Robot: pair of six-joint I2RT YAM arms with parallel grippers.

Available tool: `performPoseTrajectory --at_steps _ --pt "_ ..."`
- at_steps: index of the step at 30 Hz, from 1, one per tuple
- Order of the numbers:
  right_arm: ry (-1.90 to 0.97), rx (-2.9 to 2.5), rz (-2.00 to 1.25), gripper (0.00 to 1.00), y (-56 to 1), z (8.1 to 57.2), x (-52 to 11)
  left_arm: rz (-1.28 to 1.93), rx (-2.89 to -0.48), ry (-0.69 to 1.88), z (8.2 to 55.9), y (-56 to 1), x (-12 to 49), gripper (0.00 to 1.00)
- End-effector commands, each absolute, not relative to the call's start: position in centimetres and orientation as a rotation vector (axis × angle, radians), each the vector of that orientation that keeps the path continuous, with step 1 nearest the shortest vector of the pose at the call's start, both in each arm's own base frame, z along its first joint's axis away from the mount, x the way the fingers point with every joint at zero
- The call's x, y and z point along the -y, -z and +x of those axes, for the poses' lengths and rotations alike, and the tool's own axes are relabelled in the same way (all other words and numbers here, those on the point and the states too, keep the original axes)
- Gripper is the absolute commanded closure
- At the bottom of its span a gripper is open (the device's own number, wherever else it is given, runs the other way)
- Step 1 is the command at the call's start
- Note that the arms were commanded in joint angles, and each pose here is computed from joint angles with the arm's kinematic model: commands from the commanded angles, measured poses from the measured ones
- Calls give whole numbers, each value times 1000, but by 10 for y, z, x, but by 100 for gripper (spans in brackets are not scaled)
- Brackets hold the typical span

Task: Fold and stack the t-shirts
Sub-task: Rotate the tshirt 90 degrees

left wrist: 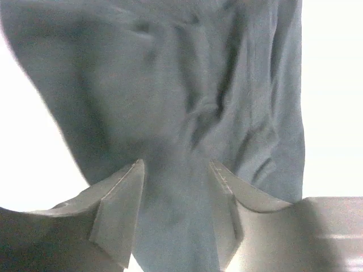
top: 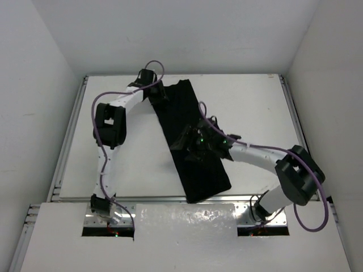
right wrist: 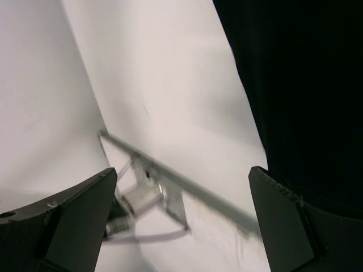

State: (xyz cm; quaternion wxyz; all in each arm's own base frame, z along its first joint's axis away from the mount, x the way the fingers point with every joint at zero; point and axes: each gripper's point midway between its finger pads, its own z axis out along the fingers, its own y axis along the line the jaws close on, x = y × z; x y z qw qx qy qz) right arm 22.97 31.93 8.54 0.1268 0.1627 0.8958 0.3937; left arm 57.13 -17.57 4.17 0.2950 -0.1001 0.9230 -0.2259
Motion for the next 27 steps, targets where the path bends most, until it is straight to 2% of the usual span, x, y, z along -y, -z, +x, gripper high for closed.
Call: performPoseTrajectory --at_steps 1,2,3,4,6,7,8,11,12,13,14,15,16,18,20,21,23,24,25,26,27 --pt "-978 -2571 249 1 -99 286 -300 -416 -2148 473 594 -156 120 52" --pt "-925 -2496 41 1 -117 314 -302 -438 -2136 464 585 -165 117 49" --pt "-785 -2592 39 1 -101 323 -282 -450 -2138 462 580 -166 115 47" --pt "-621 -2566 -84 1 -94 362 -278 -493 -2162 456 568 -160 113 45" --pt "-531 -2621 -243 1 -77 382 -272 -561 -2211 427 551 -140 107 45" --pt "-510 -2528 -306 1 -108 422 -284 -586 -2228 426 542 -133 106 45" --pt "-395 -2615 -418 2 -61 433 -276 -657 -2278 391 528 -105 100 48" --pt "-312 -2642 -538 2 -29 476 -269 -657 -2341 466 523 -70 113 59" --pt "-321 -2646 -549 2 -24 485 -269 -650 -2368 474 524 -62 116 79" --pt "-338 -2592 -559 2 -37 506 -273 -647 -2427 463 522 -36 121 90" --pt "-335 -2625 -551 2 -14 510 -265 -647 -2478 476 526 -18 127 95" --pt "-377 -2621 -557 2 -12 512 -265 -629 -2459 482 532 -26 128 95" --pt "-410 -2628 -532 2 -6 512 -259 -611 -2512 502 528 -5 134 99" --pt "-444 -2660 -500 2 4 506 -252 -589 -2547 510 533 15 142 100" --pt "-495 -2769 -371 2 18 494 -236 -533 -2599 541 534 26 155 100" --pt "-512 -2805 -315 2 21 491 -231 -507 -2679 553 523 52 167 100" --pt "-491 -2909 -79 3 32 478 -211 -416 -2656 582 549 41 183 99" --pt "-502 -2969 -2 3 41 454 -203 -396 -2737 589 539 70 193 98" --pt "-509 -2980 115 3 43 445 -200 -351 -2652 626 569 44 202 97" --pt "-515 -2915 157 2 42 452 -200 -348 -2645 644 576 45 206 96" --pt "-545 -2926 195 2 43 432 -199 -353 -2670 683 576 62 210 94"
